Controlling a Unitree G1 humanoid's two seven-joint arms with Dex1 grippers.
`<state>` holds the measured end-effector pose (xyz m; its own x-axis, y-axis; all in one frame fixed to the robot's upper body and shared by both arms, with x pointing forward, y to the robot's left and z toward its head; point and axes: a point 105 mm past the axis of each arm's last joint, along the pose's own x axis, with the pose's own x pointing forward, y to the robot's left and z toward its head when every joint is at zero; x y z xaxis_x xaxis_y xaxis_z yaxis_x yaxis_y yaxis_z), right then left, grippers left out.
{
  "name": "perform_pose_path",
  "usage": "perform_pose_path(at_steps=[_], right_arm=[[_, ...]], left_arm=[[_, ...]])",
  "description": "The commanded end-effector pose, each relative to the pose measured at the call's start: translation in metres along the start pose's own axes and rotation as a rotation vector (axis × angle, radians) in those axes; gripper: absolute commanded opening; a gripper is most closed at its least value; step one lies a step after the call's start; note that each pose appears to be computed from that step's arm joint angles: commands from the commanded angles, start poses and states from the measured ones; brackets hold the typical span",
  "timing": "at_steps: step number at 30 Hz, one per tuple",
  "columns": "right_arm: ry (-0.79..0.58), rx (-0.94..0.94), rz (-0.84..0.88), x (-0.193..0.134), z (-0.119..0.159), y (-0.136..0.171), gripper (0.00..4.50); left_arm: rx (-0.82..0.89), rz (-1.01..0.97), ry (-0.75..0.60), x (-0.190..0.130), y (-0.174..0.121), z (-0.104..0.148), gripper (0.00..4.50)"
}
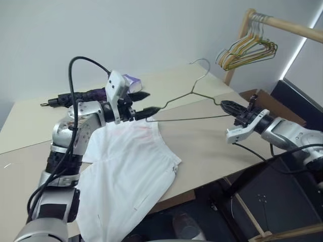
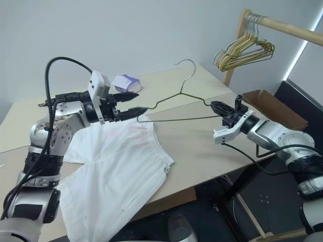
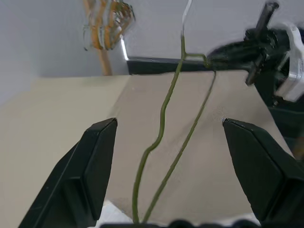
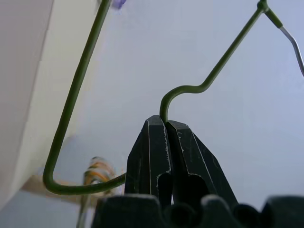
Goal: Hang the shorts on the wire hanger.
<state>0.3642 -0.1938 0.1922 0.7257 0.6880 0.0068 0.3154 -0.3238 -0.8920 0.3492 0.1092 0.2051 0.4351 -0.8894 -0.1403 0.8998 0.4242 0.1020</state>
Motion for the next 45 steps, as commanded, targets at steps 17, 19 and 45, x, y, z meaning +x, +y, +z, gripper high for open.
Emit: perform_pose_path(at_steps=[17, 19, 45], right_arm=[[-0.187, -0.073, -0.080, 0.016, 0.008, -0.032, 0.00], [-0.190, -0.075, -0.079, 0.017, 0.008, -0.034, 0.00], [-0.222, -0.002, -0.069, 0.012, 0.011, -0.042, 0.78]], left_arm=[[0.057, -0.263, 0.348, 0.004, -0.018, -0.056, 4.49], [0.056, -0.247, 0.363, 0.005, -0.016, -0.058, 4.49], [0.065, -0.144, 0.364, 0.008, -0.002, -0.057, 0.00]])
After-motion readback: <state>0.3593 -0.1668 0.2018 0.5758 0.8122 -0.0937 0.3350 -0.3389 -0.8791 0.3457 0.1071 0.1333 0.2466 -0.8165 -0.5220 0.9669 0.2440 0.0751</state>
